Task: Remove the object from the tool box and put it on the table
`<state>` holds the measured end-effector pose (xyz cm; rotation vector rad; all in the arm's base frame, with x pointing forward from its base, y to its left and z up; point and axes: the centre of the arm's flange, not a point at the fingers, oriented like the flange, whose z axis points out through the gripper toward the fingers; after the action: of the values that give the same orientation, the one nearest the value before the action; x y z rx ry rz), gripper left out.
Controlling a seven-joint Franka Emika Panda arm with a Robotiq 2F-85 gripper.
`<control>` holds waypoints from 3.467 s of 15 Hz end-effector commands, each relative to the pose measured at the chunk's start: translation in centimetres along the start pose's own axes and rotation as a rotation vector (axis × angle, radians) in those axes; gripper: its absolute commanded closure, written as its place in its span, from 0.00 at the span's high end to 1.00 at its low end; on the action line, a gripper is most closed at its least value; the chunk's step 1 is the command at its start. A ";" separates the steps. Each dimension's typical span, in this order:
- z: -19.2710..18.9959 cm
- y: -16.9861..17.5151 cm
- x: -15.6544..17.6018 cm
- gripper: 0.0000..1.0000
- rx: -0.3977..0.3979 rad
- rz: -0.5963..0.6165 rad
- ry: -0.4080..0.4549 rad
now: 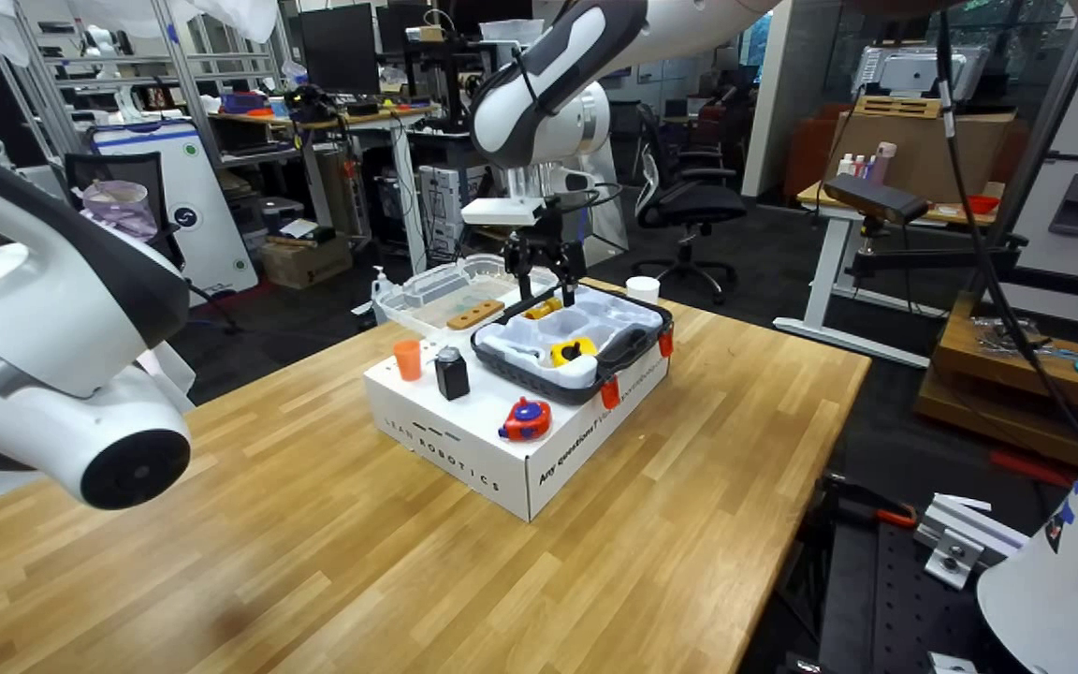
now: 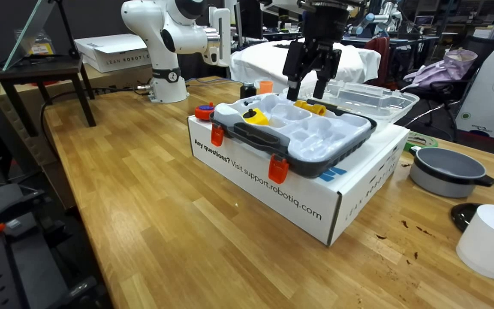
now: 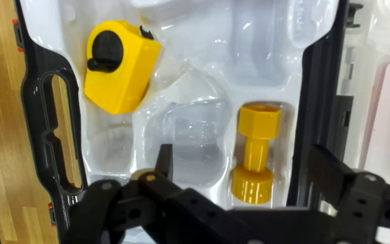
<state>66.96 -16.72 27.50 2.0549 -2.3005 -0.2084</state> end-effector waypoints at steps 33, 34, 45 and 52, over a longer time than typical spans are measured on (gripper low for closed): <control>1.0 -0.6 1.2 0.74 -0.084 0.040 -0.069; 1.0 -0.6 1.2 0.65 -0.086 0.041 -0.072; 1.1 -1.2 1.2 0.09 -0.092 0.037 -0.074; -0.3 -1.2 1.1 0.04 -0.063 0.036 -0.088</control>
<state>67.35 -17.66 26.60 2.0078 -2.3087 -0.3274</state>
